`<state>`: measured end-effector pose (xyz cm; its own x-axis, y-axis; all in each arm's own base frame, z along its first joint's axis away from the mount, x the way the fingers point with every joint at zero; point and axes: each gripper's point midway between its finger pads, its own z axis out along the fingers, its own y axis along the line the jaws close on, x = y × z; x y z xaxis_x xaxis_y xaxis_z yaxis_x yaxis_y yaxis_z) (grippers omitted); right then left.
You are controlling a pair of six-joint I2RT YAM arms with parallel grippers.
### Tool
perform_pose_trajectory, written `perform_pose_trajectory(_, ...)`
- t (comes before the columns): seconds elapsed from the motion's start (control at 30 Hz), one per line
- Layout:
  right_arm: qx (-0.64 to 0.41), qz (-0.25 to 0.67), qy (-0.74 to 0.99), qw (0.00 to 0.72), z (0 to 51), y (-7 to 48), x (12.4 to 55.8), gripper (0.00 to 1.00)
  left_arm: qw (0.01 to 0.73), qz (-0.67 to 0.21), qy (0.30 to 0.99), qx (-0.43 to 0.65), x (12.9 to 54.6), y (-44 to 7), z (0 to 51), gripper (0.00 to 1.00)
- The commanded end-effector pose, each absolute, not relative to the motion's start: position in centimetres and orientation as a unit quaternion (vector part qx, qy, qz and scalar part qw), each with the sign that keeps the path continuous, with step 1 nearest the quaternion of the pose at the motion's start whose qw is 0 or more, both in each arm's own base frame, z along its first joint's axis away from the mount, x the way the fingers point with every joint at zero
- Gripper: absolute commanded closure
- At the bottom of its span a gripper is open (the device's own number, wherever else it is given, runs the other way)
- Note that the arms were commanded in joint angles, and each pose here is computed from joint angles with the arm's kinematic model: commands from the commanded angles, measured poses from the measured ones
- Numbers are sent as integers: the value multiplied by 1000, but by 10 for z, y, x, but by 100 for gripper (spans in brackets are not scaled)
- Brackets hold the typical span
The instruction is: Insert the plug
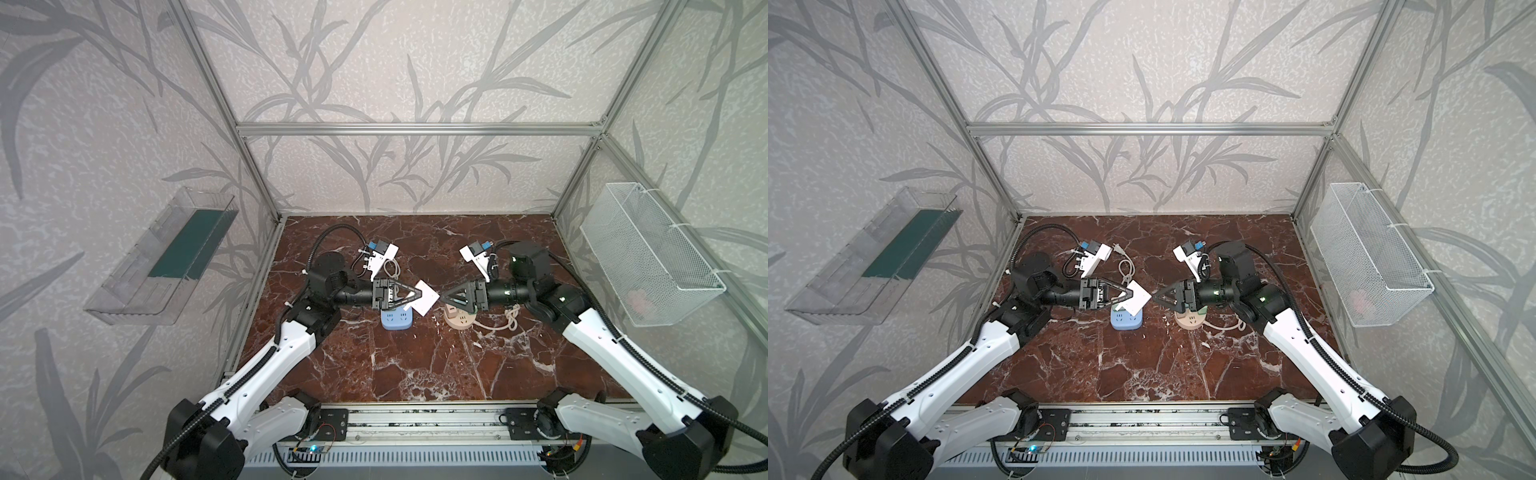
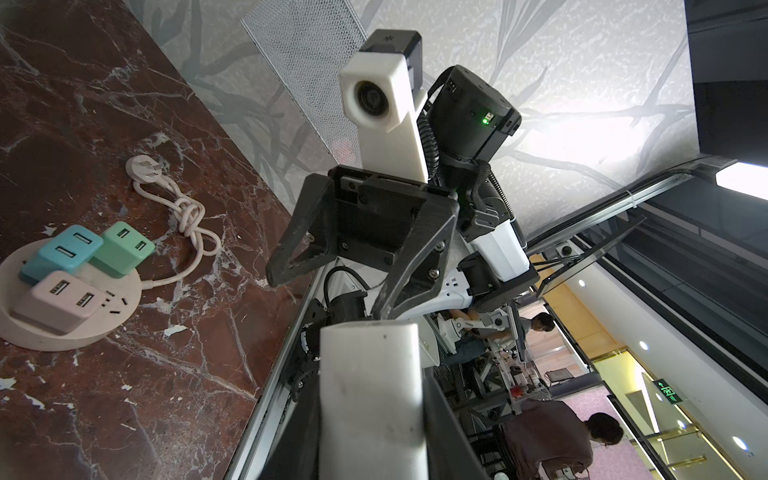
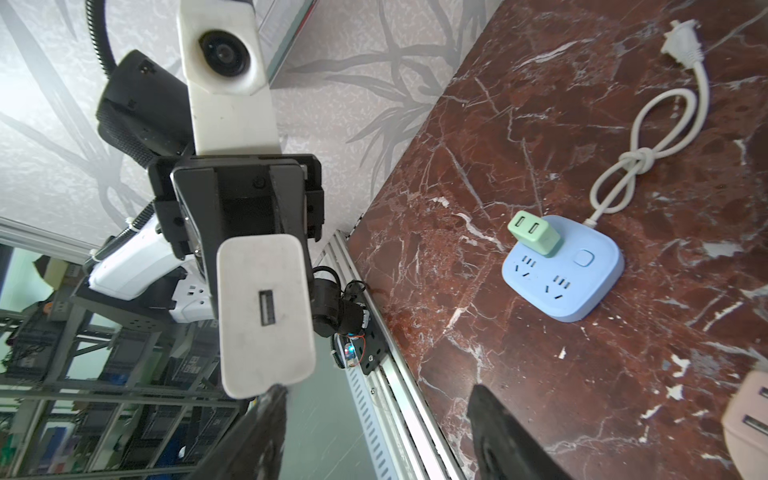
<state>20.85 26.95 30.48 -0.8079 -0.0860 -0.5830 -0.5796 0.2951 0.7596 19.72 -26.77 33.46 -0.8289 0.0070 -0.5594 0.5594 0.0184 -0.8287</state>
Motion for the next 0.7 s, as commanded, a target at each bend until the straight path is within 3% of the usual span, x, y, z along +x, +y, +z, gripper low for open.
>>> perform_pose_trajectory(0.0,-238,604,726,226,337,275,198,34,224,-679,658,234,187,-264,352,100)
perform_pose_trajectory(0.2,-238,619,713,228,351,277,197,35,224,-681,658,231,186,-263,349,100)
perform_pose_trajectory(0.67,-259,626,708,200,346,298,189,47,221,-687,655,224,191,-265,346,100)
